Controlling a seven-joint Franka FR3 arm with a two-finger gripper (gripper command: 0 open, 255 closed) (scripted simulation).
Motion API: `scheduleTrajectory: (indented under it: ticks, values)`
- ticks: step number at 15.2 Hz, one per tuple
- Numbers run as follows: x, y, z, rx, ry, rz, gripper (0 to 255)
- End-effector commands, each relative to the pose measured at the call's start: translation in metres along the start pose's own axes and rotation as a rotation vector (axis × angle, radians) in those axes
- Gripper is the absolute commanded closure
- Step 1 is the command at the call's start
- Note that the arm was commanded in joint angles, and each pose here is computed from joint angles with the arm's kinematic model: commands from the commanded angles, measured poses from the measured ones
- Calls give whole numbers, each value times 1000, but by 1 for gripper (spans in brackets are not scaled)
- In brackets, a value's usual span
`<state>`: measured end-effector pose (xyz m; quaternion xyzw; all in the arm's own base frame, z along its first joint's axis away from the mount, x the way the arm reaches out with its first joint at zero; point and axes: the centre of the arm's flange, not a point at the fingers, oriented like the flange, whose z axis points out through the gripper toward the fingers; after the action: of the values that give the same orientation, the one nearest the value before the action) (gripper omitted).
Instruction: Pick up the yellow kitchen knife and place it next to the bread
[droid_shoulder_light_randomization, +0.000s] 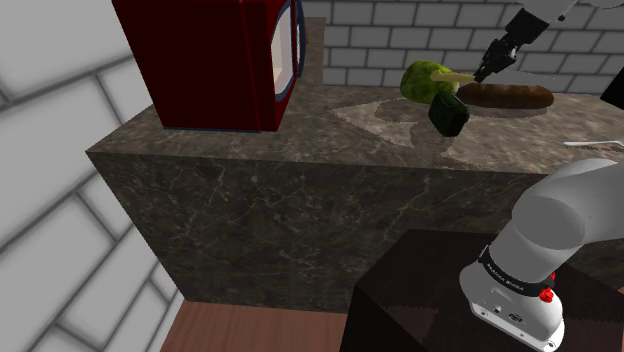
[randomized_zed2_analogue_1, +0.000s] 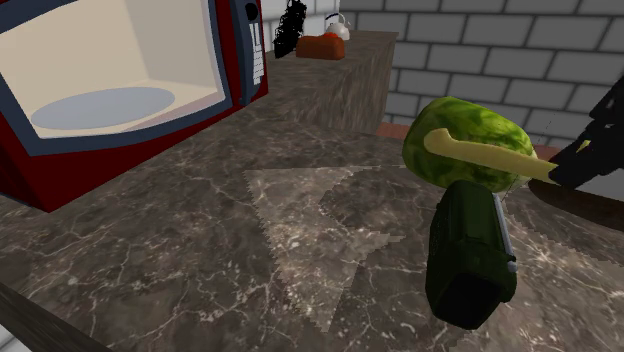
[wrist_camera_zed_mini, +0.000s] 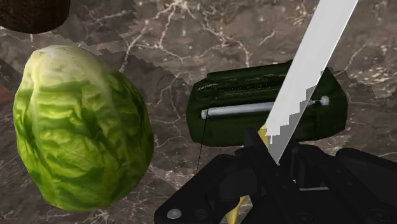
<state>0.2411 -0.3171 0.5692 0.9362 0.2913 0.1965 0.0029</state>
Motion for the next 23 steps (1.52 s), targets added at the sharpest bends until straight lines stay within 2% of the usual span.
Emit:
scheduleTrajectory:
  ticks: [1, 11, 23]
  values:
    - [-25, 1, -8, 1, 0, -1, 255]
    - [-144, 9, -54, 1, 0, -1, 255]
    - [-167, 2, 5, 1, 0, -1, 255]
